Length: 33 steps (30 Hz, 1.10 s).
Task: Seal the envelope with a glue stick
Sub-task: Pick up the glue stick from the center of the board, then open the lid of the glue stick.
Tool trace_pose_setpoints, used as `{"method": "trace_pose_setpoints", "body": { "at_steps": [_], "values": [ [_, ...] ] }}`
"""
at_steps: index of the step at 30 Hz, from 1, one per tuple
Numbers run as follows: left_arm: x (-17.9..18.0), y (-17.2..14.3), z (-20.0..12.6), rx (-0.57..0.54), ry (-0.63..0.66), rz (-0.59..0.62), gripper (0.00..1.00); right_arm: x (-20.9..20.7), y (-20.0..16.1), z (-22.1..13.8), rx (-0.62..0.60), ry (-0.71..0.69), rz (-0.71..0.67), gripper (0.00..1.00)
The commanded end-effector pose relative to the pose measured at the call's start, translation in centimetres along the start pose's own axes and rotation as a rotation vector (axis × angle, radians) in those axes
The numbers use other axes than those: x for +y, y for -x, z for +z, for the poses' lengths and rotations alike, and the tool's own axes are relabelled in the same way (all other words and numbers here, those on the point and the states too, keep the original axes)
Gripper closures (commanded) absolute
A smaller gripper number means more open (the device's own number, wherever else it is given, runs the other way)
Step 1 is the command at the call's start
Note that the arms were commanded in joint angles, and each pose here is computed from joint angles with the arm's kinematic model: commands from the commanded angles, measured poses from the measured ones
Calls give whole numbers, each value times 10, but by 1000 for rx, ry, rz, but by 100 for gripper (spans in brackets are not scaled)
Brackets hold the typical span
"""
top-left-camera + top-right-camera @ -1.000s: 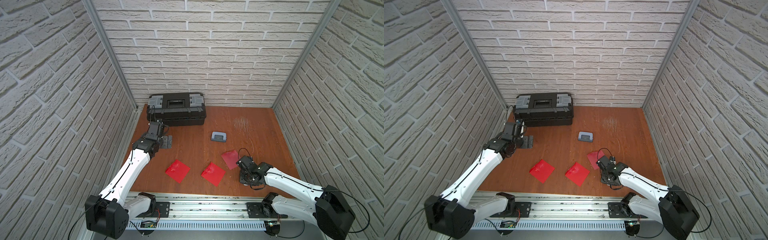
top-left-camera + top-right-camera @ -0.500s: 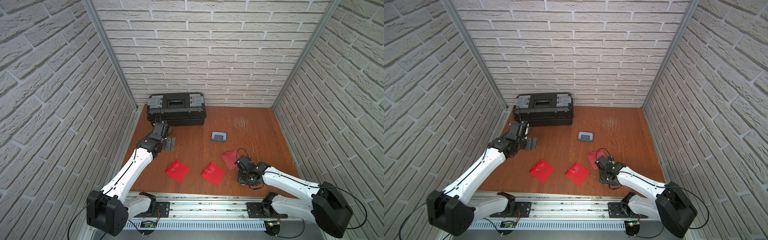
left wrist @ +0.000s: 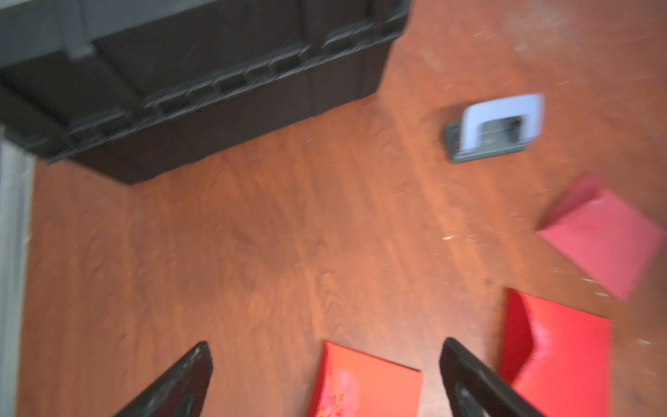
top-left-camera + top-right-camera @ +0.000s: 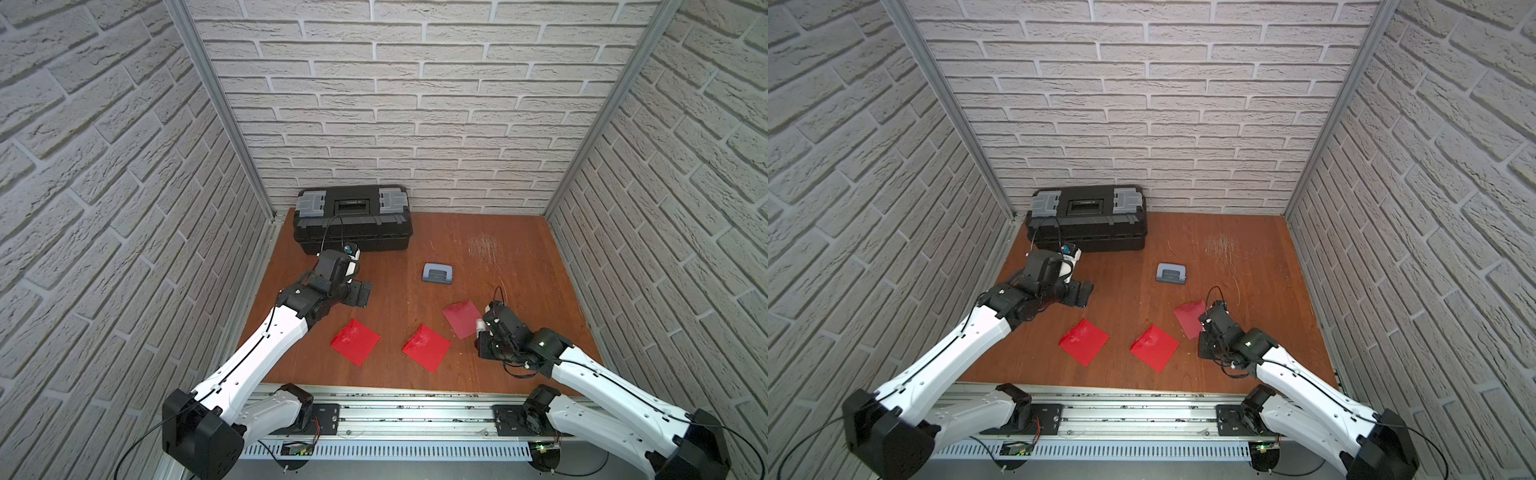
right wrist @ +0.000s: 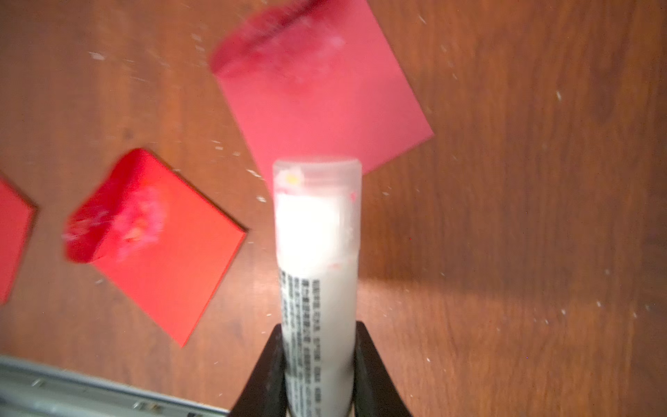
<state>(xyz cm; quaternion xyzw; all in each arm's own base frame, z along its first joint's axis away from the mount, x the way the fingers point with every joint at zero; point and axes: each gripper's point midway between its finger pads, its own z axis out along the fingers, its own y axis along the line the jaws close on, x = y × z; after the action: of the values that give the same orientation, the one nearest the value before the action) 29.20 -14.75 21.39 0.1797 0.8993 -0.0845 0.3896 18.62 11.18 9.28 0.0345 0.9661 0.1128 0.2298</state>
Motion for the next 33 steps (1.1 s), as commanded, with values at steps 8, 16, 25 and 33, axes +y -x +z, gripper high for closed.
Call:
{"method": "trace_pose_setpoints", "body": {
  "at_steps": [8,16,25,33],
  "values": [
    [-109,42,-63,-237,-494,234,4,106,44,-73,-206,479,-590,95],
    [-164,43,-104,-194,-744,364,15,143,27,-123,-268,726,-1005,97],
    [-210,27,-122,-101,-890,471,19,158,21,-134,-219,826,-1113,97],
    [-219,17,-121,-57,-926,522,35,166,17,-140,-233,879,-1153,97]
  ]
}}
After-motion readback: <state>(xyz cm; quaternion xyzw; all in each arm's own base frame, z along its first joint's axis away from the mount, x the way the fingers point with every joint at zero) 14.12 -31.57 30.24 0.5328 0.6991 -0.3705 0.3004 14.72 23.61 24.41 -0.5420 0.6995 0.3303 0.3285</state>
